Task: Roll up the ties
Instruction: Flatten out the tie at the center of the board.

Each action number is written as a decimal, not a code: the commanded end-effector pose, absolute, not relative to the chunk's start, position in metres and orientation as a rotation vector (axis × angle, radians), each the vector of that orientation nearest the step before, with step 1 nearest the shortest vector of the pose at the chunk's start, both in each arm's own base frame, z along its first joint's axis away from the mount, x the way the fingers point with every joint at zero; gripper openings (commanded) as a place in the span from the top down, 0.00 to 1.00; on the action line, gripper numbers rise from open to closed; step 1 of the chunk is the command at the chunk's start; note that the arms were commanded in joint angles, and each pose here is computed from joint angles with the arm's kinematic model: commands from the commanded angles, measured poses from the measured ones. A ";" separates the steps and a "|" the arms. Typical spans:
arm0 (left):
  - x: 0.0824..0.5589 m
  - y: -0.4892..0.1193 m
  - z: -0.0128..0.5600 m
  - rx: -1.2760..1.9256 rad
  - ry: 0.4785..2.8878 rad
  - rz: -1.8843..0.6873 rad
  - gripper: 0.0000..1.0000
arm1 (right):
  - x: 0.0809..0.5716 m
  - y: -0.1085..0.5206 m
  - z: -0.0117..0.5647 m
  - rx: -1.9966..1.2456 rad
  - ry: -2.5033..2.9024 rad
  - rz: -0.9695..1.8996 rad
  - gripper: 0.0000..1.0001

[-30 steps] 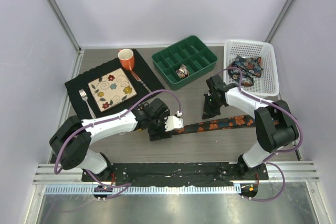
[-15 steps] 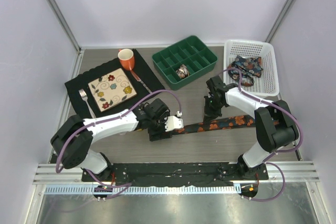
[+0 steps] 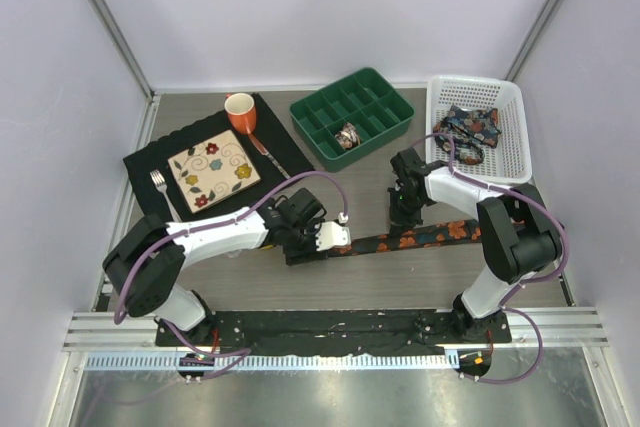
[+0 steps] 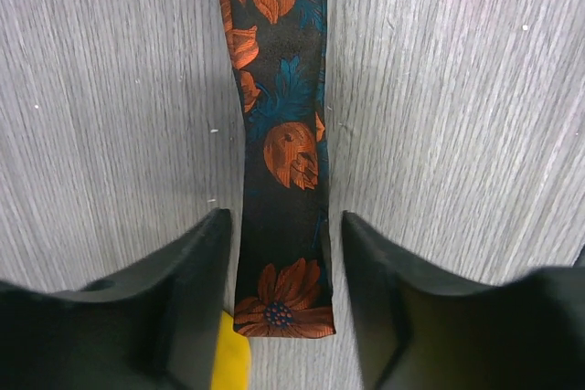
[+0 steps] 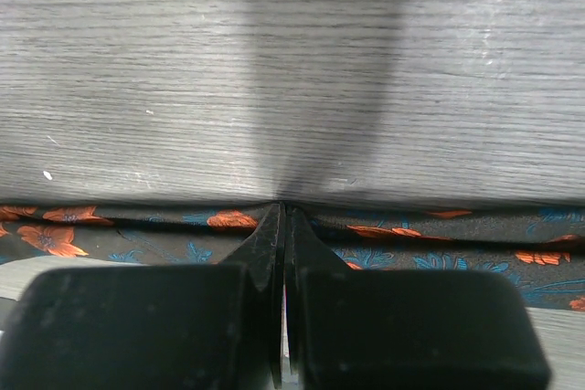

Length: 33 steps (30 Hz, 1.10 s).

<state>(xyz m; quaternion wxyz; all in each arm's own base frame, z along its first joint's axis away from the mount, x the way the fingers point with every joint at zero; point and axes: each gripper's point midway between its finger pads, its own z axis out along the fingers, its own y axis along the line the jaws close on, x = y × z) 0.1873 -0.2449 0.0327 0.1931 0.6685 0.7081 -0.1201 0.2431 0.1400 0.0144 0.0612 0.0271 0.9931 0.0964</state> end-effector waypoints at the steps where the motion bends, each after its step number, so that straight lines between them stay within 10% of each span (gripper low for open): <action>1: 0.197 -0.252 0.051 1.834 1.926 -0.354 0.54 | 0.243 0.128 0.002 0.040 3.010 0.187 0.99; 13: 0.186 -0.221 0.042 1.848 1.989 -0.352 0.67 | 0.244 0.121 0.002 0.023 3.012 0.164 0.99; 22: 0.188 -0.227 0.044 1.838 1.986 -0.376 0.33 | 0.261 0.140 0.045 -0.003 2.922 0.310 0.93; 33: 0.176 -0.208 0.071 1.787 1.937 -0.447 0.25 | 0.267 0.219 0.111 0.051 2.750 0.851 0.86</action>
